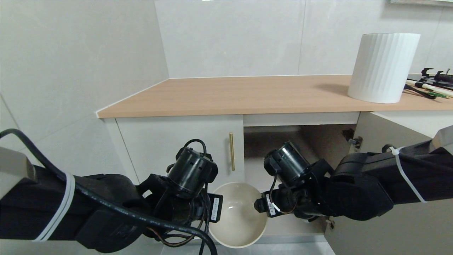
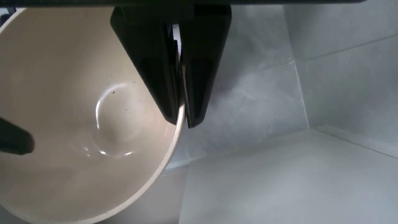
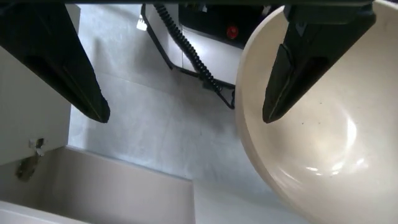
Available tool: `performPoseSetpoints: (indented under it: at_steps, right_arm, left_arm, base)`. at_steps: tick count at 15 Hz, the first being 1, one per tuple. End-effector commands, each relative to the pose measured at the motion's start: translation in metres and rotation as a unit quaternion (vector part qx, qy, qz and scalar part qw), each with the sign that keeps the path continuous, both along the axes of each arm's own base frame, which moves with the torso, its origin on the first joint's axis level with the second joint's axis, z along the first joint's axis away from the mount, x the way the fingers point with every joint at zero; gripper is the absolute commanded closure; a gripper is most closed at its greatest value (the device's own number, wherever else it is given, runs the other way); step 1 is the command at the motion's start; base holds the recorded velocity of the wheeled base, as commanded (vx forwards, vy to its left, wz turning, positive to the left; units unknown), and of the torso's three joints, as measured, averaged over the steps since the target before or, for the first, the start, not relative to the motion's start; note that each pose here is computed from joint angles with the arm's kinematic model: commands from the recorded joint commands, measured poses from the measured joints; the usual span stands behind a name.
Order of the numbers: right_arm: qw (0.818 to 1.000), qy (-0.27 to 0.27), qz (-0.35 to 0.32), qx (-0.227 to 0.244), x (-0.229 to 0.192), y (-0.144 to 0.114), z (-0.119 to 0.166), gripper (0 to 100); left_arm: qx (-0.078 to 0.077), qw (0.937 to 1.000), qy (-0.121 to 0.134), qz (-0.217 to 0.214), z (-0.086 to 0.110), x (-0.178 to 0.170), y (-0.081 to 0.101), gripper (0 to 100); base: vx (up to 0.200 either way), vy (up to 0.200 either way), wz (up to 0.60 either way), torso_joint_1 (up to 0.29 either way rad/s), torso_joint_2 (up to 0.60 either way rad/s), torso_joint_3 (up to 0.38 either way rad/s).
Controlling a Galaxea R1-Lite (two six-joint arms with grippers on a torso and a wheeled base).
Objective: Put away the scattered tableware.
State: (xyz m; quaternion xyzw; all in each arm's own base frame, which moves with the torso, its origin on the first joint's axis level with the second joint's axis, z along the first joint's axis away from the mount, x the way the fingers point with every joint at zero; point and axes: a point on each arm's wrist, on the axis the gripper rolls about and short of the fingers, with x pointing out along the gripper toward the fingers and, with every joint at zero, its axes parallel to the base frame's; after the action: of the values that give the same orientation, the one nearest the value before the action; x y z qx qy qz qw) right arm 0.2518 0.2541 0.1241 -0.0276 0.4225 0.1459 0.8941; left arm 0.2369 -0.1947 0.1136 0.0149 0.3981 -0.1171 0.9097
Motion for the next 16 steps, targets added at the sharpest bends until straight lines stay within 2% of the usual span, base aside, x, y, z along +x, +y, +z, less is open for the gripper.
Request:
performPoseSetpoints:
  at_steps: [1,12,13,16]
  right_arm:
    - [1.0,0.004,0.0,-0.004,0.0009,0.0009,-0.0039,100]
    - [1.0,0.005,-0.001,-0.006,0.0002,0.0002,-0.0046,100]
    - [1.0,0.005,0.0,-0.006,0.0002,0.0002,-0.0046,100]
    - [1.0,0.007,0.0,-0.009,-0.0006,0.0002,-0.006,100]
  left_arm:
    - [0.0,1.0,0.0,0.0,-0.0002,-0.0002,-0.0001,100]
    - [0.004,1.0,0.005,0.001,-0.0036,-0.0001,-0.0001,100]
    - [0.003,1.0,0.004,0.001,-0.0032,0.0001,-0.0003,0]
    - [-0.006,0.9999,0.003,0.008,-0.0012,0.0004,-0.0006,0]
  base:
    - [0.0,0.0,0.0,0.0,0.0,0.0]
    - [0.0,0.0,0.0,0.0,0.0,0.0]
    - [0.0,0.0,0.0,0.0,0.0,0.0]
    - [0.0,0.0,0.0,0.0,0.0,0.0]
